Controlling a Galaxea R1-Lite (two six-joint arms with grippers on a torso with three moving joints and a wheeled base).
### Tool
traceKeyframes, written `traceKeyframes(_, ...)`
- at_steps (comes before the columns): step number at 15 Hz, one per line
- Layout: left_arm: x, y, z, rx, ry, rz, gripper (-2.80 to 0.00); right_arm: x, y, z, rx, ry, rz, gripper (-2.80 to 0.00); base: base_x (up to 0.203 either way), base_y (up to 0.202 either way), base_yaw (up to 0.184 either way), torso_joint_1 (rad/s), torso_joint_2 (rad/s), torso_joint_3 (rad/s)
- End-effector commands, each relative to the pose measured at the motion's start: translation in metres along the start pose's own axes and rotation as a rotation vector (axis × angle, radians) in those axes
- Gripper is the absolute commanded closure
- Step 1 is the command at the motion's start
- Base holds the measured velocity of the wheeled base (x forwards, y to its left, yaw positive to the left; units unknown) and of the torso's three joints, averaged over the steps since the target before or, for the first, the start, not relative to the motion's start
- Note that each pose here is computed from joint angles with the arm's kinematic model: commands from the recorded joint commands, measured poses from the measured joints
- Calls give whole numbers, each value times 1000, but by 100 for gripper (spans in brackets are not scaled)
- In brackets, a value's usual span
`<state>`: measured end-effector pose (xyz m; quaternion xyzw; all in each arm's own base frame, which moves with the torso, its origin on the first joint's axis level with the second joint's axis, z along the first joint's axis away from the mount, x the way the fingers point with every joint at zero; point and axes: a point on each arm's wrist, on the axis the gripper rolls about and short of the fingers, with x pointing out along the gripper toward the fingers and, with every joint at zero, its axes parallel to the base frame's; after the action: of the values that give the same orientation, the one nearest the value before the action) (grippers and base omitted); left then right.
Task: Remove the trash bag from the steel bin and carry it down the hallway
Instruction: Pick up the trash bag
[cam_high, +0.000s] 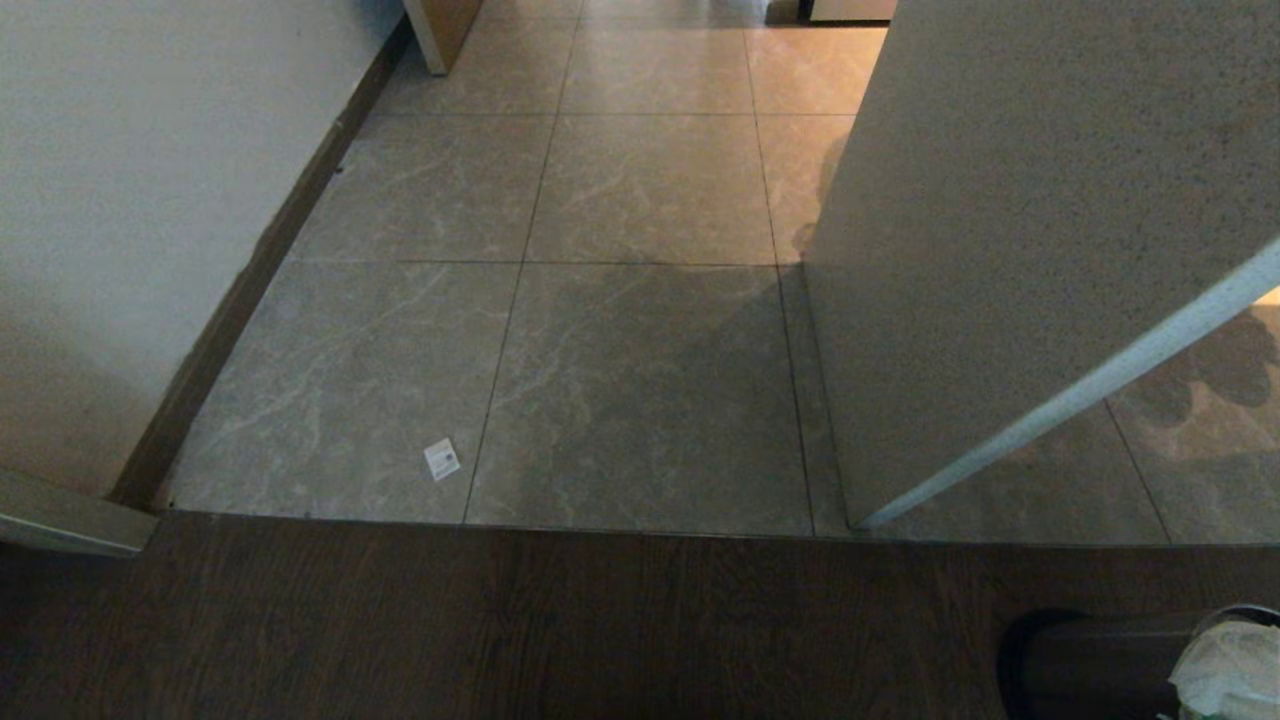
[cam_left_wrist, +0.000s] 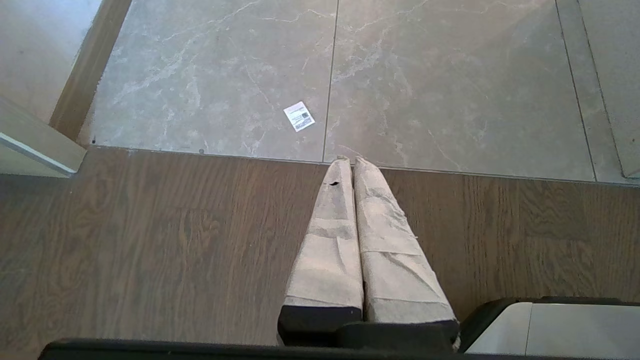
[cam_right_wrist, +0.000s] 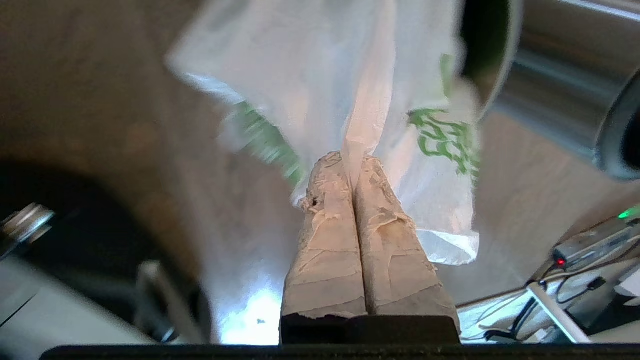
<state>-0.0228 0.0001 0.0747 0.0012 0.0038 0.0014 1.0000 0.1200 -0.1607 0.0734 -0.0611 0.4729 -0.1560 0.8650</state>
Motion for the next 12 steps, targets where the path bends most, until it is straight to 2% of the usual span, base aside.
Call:
traceKeyframes(1,0,0,0,1,0,0,0,34,-12,-6,19,32,10,0,0,0,0,0,0,0)
traceKeyframes(4,0,0,0,1,0,0,0,48,-24,-17,-15,57,-7,0,0,0,0,0,0,0)
traceKeyframes(7,0,0,0,1,0,0,0,52,-38,-33,-136,89,-17,0,0,0,0,0,0,0)
traceKeyframes(12,0,0,0,1,0,0,0,60,-67,-55,-292,77,-27,0,0,0,0,0,0,0)
